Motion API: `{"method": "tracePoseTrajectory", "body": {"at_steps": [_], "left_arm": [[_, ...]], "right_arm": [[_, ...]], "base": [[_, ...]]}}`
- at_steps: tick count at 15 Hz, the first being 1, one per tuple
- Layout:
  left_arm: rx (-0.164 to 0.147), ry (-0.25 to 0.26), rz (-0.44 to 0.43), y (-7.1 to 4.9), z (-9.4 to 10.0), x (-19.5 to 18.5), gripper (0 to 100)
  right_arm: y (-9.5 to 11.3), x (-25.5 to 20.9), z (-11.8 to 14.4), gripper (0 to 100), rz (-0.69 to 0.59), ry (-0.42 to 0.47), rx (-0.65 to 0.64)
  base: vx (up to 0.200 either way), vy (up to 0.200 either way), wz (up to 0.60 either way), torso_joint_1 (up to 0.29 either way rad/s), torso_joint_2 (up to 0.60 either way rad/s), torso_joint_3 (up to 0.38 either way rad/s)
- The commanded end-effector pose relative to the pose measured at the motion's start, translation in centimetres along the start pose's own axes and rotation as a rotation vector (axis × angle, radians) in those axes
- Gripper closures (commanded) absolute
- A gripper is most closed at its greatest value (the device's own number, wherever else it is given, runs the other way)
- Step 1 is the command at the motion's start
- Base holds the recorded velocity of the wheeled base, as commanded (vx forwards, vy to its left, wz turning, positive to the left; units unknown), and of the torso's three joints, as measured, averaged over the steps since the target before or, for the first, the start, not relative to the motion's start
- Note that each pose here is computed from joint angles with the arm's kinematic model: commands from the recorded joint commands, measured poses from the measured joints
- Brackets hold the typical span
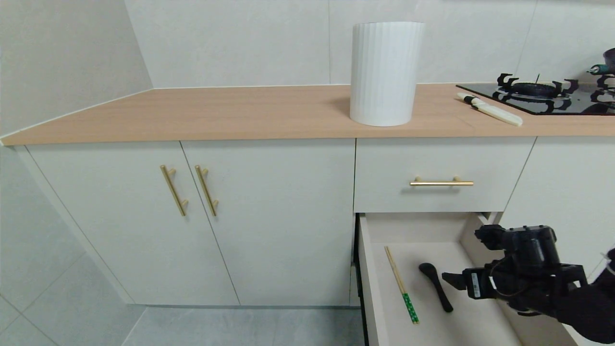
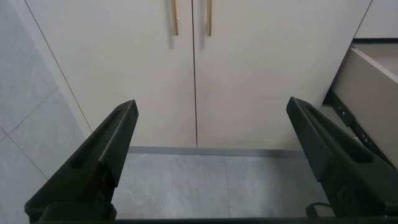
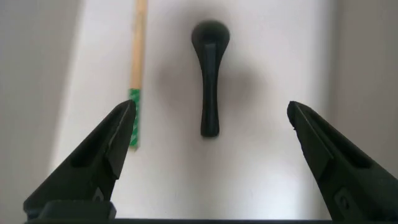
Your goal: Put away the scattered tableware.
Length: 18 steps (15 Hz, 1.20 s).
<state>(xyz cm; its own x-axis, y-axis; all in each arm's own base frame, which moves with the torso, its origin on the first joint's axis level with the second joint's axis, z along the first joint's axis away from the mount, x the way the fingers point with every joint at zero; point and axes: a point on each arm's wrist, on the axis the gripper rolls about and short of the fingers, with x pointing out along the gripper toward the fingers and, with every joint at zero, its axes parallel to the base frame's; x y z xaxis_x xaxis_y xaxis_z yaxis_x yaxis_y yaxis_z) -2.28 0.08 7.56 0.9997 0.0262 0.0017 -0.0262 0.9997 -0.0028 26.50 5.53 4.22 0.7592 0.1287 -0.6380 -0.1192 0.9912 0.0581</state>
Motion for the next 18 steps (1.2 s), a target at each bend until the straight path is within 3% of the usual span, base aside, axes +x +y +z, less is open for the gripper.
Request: {"method": "tracePoseTrajectory", "body": {"at_steps": [1,6,7,11,18], "left_arm": [[0.000,0.000,0.000,0.0,0.0,0.0,0],[0.000,0.000,0.001,0.0,0.0,0.0,0],[0.018,0.002,0.001,0.0,0.0,0.0,0],[-0.003,0.000,0.000,0.0,0.0,0.0,0],[-0.005,0.000,0.000,0.0,0.0,0.0,0]], "right_arm": [[0.1,-6.2,0.5,0,0.014,-0.081,-0.009],[0.8,-8.6,0.1,0,0.034,0.014,-0.053],[0.8,-8.8,0.1,0,0.035,0.020,-0.055],[1.1,-10.3,0.3,0,0.053,0.013,-0.072],[1.5,-11.7,0.0,0,0.077,0.060,-0.117]], "base": [[0.000,0.000,0.00,0.000,0.00,0.000],[0.000,0.000,0.00,0.000,0.00,0.000],[0.000,0.000,0.00,0.000,0.00,0.000],[0.000,0.000,0.00,0.000,0.00,0.000],[-0.200,0.000,0.00,0.004,0.00,0.005]]}}
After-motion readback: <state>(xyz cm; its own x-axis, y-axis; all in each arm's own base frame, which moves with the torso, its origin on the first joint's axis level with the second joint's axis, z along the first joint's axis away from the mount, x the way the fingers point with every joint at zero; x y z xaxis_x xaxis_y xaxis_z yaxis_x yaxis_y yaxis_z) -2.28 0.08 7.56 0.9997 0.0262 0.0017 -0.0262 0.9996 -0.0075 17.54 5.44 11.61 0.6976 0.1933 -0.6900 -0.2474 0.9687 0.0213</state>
